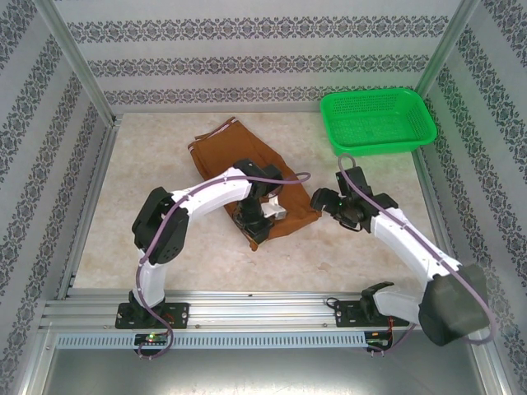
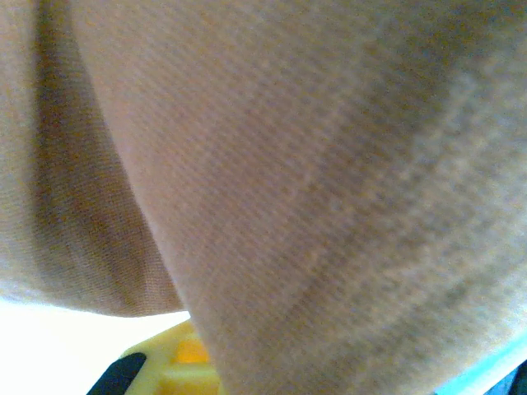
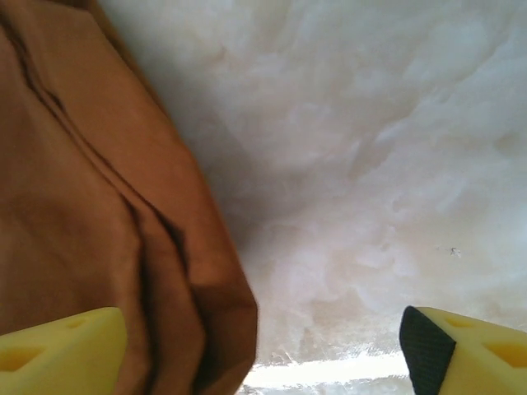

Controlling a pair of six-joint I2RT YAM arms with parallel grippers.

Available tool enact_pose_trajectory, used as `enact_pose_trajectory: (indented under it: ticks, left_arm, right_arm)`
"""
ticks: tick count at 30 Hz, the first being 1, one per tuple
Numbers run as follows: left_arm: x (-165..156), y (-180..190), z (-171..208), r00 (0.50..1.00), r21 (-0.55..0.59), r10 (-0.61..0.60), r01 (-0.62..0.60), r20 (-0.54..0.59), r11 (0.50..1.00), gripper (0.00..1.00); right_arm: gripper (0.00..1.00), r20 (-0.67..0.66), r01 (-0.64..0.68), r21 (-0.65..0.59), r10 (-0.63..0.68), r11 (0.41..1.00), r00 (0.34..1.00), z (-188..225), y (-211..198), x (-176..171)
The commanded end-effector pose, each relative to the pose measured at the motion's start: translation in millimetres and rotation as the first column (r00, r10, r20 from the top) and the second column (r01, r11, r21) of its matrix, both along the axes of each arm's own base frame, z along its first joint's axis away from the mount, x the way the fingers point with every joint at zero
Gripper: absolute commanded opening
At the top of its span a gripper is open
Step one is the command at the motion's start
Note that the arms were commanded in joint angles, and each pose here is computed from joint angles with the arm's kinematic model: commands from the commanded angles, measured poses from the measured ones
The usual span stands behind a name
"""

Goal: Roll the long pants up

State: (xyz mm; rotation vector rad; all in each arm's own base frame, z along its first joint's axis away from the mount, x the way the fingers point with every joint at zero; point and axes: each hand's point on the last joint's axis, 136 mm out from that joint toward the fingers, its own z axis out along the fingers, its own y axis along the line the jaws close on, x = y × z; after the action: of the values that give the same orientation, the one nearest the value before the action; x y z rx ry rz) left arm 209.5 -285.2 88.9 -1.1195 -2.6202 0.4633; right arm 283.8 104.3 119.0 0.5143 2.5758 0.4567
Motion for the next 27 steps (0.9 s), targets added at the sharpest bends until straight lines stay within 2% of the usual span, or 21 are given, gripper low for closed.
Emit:
enact_pose_trajectory:
  ticks: [1,5,14,18,19,20,21,23,24,26,27]
  left_arm:
    - [-18.7,7.5,0.1,0.996,0.01,-0.001,0.002,-0.094,1.0,0.09]
    - [-19.9,9.3,0.6,0.996,0.011,0.011,-0.01,-0.086,1.0,0.09]
    - [-23.0,11.6,-11.9,0.995,0.012,0.058,-0.057,-0.078,0.998,0.07]
    - [-24.2,9.5,-10.6,0.995,-0.016,0.064,-0.065,-0.07,0.998,0.07]
    - [-23.9,8.8,-9.4,0.996,-0.022,0.065,-0.067,-0.067,0.998,0.07]
    - [-24.3,8.2,-9.0,0.996,-0.027,0.065,-0.067,-0.068,0.997,0.07]
    - [-26.3,7.6,-8.1,0.995,-0.035,0.06,-0.063,-0.074,0.997,0.08]
    - [-26.3,9.7,-9.1,0.996,-0.032,0.055,-0.057,-0.064,0.998,0.11]
    - [-25.1,9.9,-7.4,0.998,-0.037,0.049,-0.051,-0.046,0.998,0.17]
    - [-11.2,14.0,-1.8,0.996,-0.039,0.05,-0.047,0.074,0.998,0.34]
    - [0.3,16.9,3.0,0.982,-0.043,0.051,-0.044,0.182,0.998,0.71]
  right_arm:
    - [0.98,0.005,-0.009,0.031,0.009,0.999,1.0,8.0,4.9,-3.5]
    - [0.98,-0.039,-0.073,0.143,0.079,0.987,0.996,6.9,35.0,-11.6]
    - [0.98,-0.138,-0.066,0.228,0.1,0.971,0.985,-32.3,73.6,-36.4]
    - [0.95,-0.169,-0.056,0.227,0.096,0.972,0.981,-42.5,82.3,-41.5]
    - [0.9,-0.174,-0.053,0.229,0.095,0.972,0.98,-45.5,84.1,-41.1]
    - [0.8,-0.177,-0.055,0.228,0.097,0.972,0.979,-47.2,85.5,-40.5]
    - [0.61,-0.18,-0.051,0.227,0.093,0.973,0.979,-48.0,86.1,-38.9]
    - [0.02,-0.169,-0.052,0.237,0.094,0.97,0.981,-45.1,88.6,-33.8]
    - [0.0,-0.17,-0.041,0.226,0.08,0.973,0.982,-43.9,86.3,-32.3]
    - [0.0,-0.148,-0.042,0.216,0.075,0.975,0.986,-38.2,84.6,-28.3]
    - [0.0,-0.144,-0.036,0.209,0.067,0.977,0.987,-36.4,82.2,-27.0]
